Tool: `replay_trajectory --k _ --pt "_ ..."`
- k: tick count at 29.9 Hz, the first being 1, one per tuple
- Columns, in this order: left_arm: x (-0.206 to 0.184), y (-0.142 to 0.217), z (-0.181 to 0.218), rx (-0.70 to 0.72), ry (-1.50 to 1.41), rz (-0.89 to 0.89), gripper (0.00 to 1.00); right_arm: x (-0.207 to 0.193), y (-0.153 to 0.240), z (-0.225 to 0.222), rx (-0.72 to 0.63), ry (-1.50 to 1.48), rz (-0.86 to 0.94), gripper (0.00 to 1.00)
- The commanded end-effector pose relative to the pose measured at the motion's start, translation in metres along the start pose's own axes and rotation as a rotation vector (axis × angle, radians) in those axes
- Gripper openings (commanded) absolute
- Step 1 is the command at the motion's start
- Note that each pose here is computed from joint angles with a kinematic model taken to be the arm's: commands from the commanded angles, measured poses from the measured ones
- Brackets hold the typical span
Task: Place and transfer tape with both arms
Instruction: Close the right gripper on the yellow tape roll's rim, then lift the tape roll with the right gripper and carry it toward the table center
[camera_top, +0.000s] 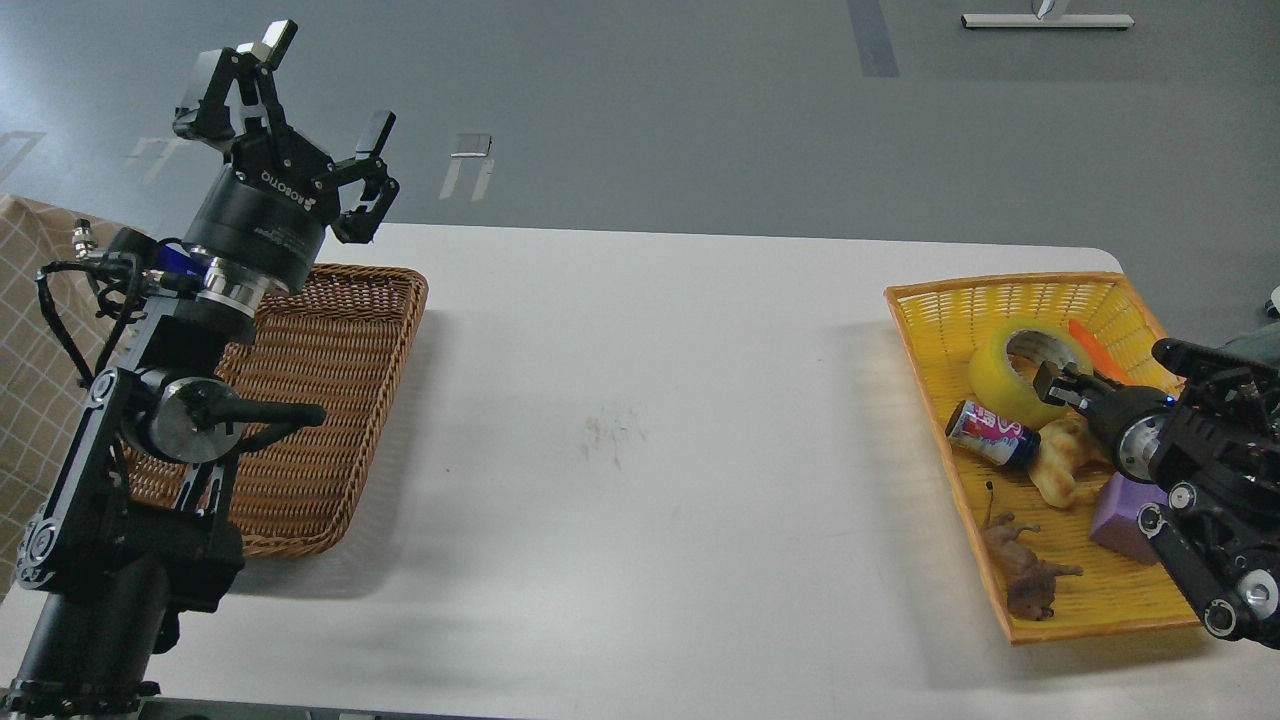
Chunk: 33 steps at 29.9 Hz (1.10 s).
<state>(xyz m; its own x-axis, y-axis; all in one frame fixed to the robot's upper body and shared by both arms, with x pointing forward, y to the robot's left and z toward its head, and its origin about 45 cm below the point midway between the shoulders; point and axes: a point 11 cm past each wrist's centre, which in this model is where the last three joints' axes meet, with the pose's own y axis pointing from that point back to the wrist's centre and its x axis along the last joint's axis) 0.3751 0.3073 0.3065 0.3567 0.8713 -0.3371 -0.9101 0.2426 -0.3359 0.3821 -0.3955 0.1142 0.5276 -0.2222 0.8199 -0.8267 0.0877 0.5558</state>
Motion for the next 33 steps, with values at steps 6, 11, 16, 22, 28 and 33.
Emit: replay_trajectory --k 6,11,16,22,28,33 --pt "-0.001 0.000 -0.001 0.003 0.001 -0.002 0.99 0.018 0.005 -0.003 0.031 -0.028 0.037 0.04" --pt "-0.001 0.000 -0.002 0.003 0.003 0.000 0.99 0.032 0.011 -0.010 0.062 -0.012 0.069 0.04" --pt "-0.002 0.000 -0.003 0.007 0.003 -0.001 0.99 0.061 0.020 -0.036 0.141 0.005 0.140 0.04" --pt "-0.002 0.000 -0.003 0.008 0.003 0.000 0.99 0.106 0.031 -0.085 0.255 0.059 0.173 0.04" --pt "-0.001 0.000 -0.002 0.006 0.001 0.002 0.99 0.116 0.032 -0.146 0.364 0.139 0.155 0.04" --pt "0.000 0.000 -0.002 0.004 0.002 0.006 0.99 0.096 0.035 -0.207 0.462 0.265 0.115 0.04"
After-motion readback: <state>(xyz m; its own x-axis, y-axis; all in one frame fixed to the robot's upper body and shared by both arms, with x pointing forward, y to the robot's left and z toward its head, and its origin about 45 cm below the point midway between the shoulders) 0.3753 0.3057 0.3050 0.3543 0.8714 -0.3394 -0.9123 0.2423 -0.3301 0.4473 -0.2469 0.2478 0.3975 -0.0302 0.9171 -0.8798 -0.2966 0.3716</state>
